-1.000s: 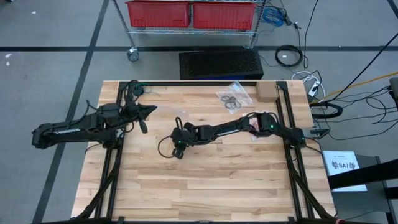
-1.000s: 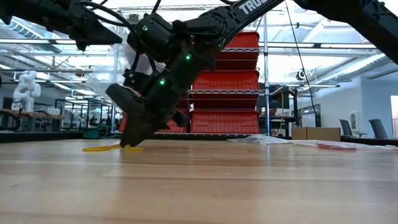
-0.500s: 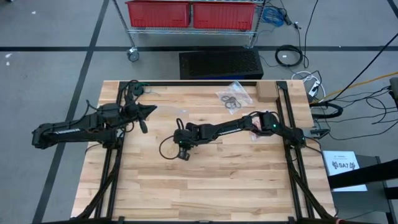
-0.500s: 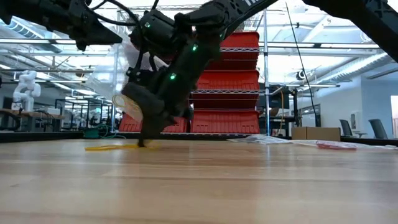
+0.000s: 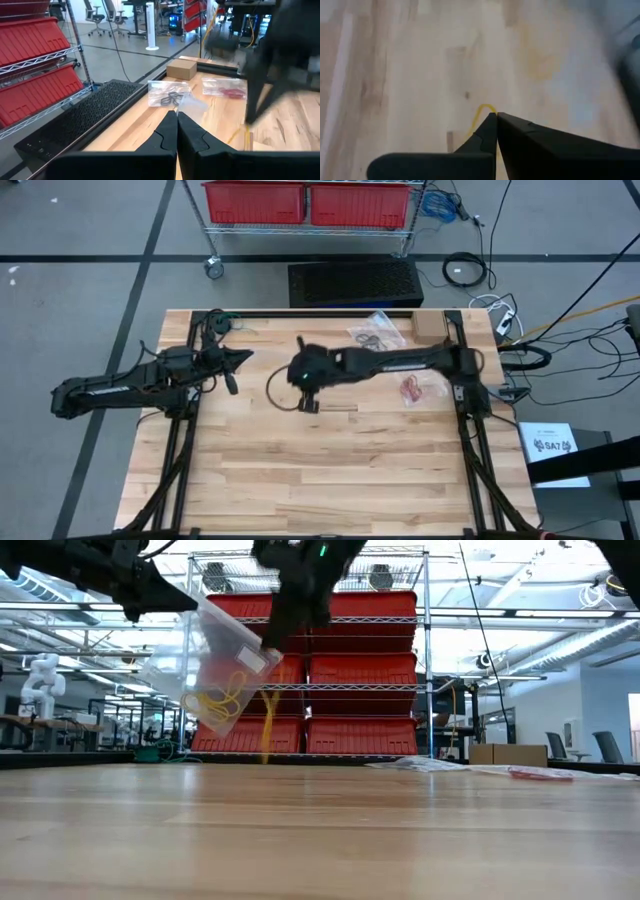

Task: Sort rubber bands
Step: Put the yellow rubber band into the zip bag

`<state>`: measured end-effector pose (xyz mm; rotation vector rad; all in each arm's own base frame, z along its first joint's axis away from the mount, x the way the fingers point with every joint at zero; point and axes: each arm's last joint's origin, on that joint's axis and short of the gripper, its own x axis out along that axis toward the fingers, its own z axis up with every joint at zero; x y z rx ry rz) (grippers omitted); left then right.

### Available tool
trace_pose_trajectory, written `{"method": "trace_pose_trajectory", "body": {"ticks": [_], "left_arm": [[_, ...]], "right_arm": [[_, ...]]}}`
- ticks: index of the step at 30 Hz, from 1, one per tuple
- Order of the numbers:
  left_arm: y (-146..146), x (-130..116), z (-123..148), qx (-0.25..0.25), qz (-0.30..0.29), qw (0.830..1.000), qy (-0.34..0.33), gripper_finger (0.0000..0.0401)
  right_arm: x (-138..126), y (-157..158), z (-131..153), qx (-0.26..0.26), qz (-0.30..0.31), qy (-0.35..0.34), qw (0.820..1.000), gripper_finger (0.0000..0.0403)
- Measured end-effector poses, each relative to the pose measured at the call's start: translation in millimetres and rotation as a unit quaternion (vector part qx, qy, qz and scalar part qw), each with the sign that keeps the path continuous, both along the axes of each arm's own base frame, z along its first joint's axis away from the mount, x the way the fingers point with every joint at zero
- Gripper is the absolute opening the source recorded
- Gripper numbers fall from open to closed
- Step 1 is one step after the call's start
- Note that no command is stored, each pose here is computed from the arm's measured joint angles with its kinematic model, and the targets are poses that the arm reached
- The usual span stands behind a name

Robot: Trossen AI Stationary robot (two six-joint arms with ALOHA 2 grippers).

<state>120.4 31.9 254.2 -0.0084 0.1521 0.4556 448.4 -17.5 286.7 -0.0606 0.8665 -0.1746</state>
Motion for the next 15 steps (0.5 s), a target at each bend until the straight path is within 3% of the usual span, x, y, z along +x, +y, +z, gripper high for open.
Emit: {"method": "trace_pose_trajectory", "body": {"ticks": [8,15], "left_arm": [[2,11,-5,-0.007,0.000,1.000,0.019,0.0000],[5,26,-10,-0.009,0.000,1.000,0.027,0.0000]], "right_arm": [[-29,-15,64,-0.047,0.005,-0.086,0.995,0.0000],[-41,-20,86,-0.077,0.004,-0.119,0.990,0.0000]]}}
